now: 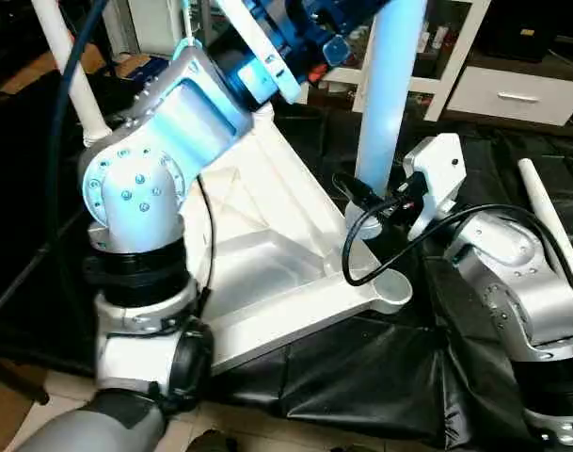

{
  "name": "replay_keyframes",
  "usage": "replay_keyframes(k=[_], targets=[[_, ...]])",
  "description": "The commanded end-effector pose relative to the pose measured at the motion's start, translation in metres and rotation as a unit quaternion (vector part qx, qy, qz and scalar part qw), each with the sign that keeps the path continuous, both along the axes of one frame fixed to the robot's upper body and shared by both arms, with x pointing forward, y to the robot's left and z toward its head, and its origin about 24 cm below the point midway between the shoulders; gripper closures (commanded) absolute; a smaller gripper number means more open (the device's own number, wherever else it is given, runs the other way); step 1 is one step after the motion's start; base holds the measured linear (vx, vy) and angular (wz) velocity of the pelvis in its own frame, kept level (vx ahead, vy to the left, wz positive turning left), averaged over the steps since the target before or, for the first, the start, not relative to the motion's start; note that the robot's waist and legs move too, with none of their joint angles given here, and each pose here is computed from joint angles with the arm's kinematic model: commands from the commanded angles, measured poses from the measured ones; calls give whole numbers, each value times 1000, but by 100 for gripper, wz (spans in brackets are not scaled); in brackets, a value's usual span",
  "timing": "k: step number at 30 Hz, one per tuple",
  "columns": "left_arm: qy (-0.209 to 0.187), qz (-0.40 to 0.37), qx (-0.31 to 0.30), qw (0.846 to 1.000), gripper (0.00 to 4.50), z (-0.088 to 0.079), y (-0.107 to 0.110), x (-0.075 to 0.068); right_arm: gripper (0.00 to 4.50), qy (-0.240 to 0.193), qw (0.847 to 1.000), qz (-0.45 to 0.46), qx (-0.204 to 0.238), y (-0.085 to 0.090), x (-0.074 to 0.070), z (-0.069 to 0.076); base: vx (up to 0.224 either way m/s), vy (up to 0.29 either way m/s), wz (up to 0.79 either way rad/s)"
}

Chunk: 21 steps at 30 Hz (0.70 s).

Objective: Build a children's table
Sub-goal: Insert table leg to table base

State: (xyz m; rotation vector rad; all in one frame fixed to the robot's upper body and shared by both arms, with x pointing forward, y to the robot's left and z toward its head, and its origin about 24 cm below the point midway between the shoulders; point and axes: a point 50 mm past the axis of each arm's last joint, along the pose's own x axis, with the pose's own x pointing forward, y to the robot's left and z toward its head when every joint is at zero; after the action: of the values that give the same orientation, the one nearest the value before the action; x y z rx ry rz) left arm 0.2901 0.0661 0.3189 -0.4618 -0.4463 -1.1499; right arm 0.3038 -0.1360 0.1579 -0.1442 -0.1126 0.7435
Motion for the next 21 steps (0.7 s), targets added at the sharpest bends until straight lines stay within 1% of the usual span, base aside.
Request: replay_keyframes(k=[1,2,3,4,7,8,10,11,12,13,14,15,16,17,18,19,20,21], targets=[[9,64,-21,998,159,5,16,15,268,6,999,-21,45,-8,5,9,0,0,0],[43,148,-38,987,159,-1,38,41,268,3,994,-19,108,-11,8,24,0,0,0],[43,148,-38,987,159,-1,38,41,268,3,994,-19,108,-11,8,24,0,0,0],[47,171,-39,983,159,-4,44,47,268,1,992,-16,123,-12,8,28,0,0,0],[76,238,-57,967,159,-17,74,64,268,-1,982,11,186,-20,8,46,0,0,0],[84,264,-54,959,159,-23,84,69,268,2,978,23,205,-23,8,52,0,0,0],[84,264,-54,959,159,-23,84,69,268,2,978,23,205,-23,8,52,0,0,0],[109,327,-24,939,159,-38,103,78,268,26,965,53,257,-34,9,65,0,0,0],[121,405,66,904,159,-60,120,85,268,74,948,115,289,-42,5,73,0,0,0],[124,422,93,893,159,-67,125,86,268,85,942,136,295,-44,3,75,0,0,0],[126,442,144,877,159,-81,131,86,268,110,928,180,308,-49,-3,78,0,0,0],[127,447,173,868,159,-89,134,86,268,123,917,209,316,-53,-7,80,0,0,0],[127,447,173,868,159,-89,134,86,268,123,917,209,316,-53,-7,80,0,0,0],[112,417,246,868,159,-116,125,76,268,129,871,291,375,-67,-20,84,0,0,0],[108,408,258,869,159,-121,122,74,268,129,862,302,387,-69,-22,85,0,0,0],[97,382,283,875,159,-131,114,67,268,133,844,323,407,-74,-25,84,0,0,0],[90,364,296,878,159,-137,108,63,268,137,835,332,417,-77,-27,84,0,0,0],[81,337,309,886,159,-143,101,56,269,144,826,340,426,-80,-29,83,0,0,0]])
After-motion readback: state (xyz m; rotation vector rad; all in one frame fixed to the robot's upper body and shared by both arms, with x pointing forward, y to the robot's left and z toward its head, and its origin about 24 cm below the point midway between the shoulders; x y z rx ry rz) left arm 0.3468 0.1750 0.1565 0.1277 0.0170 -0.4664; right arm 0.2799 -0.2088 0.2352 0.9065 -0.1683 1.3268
